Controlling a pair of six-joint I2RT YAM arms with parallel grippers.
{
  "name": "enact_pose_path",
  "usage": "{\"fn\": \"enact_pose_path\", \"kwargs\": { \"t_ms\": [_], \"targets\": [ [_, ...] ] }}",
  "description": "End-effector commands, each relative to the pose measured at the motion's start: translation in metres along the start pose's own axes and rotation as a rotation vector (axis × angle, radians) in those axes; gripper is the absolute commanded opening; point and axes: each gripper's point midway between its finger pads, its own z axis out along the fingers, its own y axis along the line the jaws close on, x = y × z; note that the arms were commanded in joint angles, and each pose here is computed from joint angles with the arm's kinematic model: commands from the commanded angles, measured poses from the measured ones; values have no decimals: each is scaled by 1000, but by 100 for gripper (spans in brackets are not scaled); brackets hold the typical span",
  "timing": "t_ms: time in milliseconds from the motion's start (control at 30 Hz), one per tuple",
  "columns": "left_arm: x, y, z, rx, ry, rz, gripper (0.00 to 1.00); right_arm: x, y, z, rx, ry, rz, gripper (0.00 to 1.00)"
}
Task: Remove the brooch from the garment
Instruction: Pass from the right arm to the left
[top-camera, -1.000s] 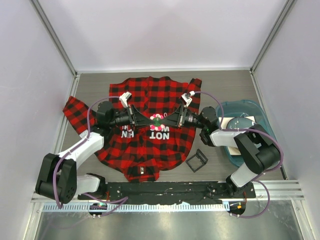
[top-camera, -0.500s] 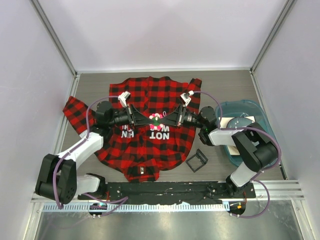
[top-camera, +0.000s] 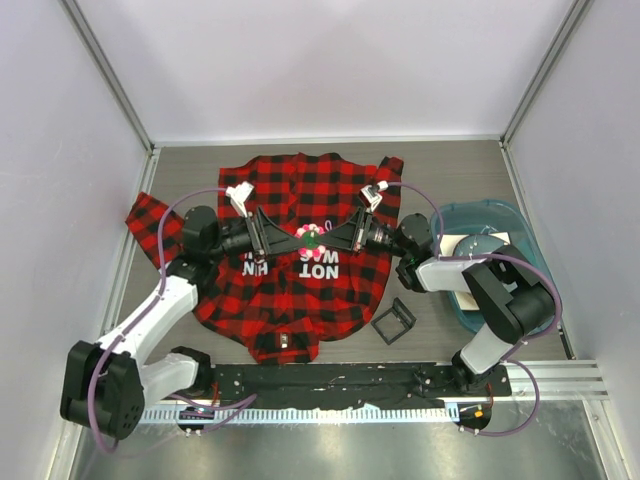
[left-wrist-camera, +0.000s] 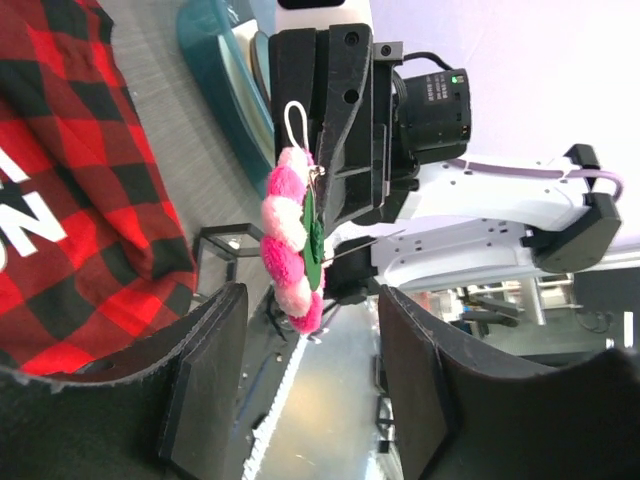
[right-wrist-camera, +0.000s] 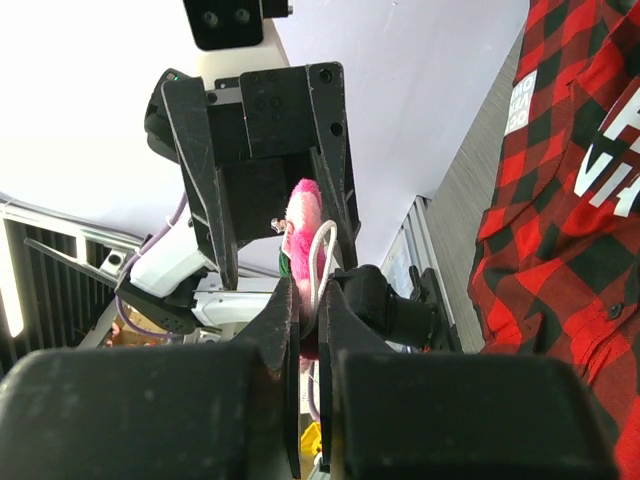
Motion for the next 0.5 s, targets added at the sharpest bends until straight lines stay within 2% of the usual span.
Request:
{"fn": "enact_pose_path", "kwargs": {
  "t_ms": [0, 100, 200, 467],
  "targets": [
    [-6, -6, 1, -69, -42, 184, 59, -8, 21, 5, -65, -23, -47, 1],
    [-9, -5, 4, -94, -88, 276, 62, -8, 24, 6, -71, -17, -52, 1],
    [-14, -9, 7, -85, -118, 297, 65, -8, 25, 9, -64, -12, -61, 1],
    [-20, -8, 19, -69, -109, 268, 60, -6, 24, 10, -49, -4, -84, 1]
  ]
}}
